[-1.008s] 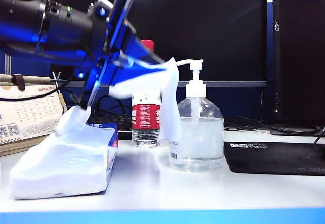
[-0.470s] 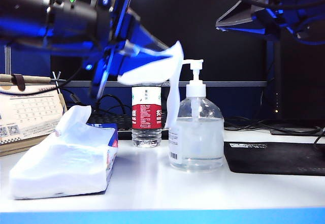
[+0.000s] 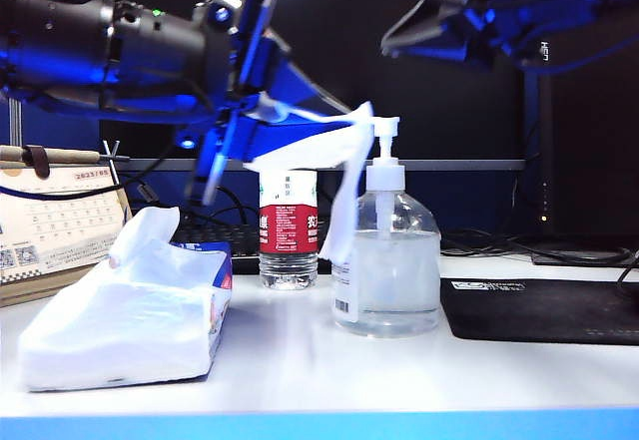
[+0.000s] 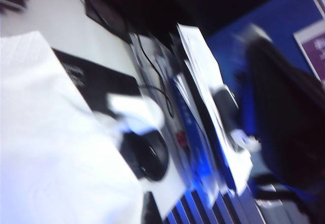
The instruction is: Pull out a tissue from the tissue dispenser, then press the switch of the alcohol sanitizer bottle to drop some sanitizer on the paper tissue, and finally place the treated tissue on the table.
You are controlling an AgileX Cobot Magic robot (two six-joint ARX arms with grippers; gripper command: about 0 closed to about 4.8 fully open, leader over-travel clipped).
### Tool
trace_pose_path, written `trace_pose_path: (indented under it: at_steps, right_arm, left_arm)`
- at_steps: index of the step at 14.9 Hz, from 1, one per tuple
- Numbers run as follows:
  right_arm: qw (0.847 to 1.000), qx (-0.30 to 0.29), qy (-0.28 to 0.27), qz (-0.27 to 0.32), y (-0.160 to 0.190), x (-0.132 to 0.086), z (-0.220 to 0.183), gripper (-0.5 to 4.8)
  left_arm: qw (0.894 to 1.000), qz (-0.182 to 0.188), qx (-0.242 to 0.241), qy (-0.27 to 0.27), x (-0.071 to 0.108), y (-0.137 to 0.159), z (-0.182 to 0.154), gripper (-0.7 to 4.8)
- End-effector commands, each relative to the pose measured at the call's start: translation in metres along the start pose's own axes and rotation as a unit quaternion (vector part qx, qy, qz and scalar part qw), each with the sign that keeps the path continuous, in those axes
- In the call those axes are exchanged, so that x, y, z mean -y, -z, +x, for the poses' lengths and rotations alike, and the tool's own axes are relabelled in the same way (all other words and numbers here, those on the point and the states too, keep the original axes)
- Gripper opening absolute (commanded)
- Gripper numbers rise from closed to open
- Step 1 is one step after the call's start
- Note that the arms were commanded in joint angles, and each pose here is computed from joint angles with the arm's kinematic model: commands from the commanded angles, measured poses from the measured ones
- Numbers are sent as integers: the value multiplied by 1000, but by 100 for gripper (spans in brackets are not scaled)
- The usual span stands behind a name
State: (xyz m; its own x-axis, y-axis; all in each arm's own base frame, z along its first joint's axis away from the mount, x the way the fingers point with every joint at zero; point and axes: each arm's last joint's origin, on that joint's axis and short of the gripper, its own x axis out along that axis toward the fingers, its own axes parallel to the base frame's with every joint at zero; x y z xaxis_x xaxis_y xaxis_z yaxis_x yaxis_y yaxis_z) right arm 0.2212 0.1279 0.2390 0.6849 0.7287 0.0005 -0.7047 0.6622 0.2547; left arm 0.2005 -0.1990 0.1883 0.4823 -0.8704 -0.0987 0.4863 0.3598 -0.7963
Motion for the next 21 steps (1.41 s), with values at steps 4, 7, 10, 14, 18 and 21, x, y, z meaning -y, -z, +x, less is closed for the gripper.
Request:
trace_pose_path:
  at_steps: [4,7,10,14,18,21]
  right_arm:
    - [999,-31,0,13,8,3,5,-5]
    - [998,-60,-8,24,20,7,10,-5]
    - [997,-65,-18,36,21,7,11,-5]
    - [997,-58,-36,33,15,3,8,-5]
    - [998,-37,-42,25,0,-4,-2,-5]
    - [997,-65,-32,33,6,-3,-3,-5]
  left_arm:
    - [999,6,19,28,5,-4,2,-5]
    - [999,18,21,43,12,-10,7,-5]
    - [999,18,9,39,10,-11,12,-5]
    - [998,54,-42,6,-1,-2,14,-5]
    - [991,127,-42,7,-1,-2,13,-5]
    - [990,140,-34,5,-1,-3,14,-5]
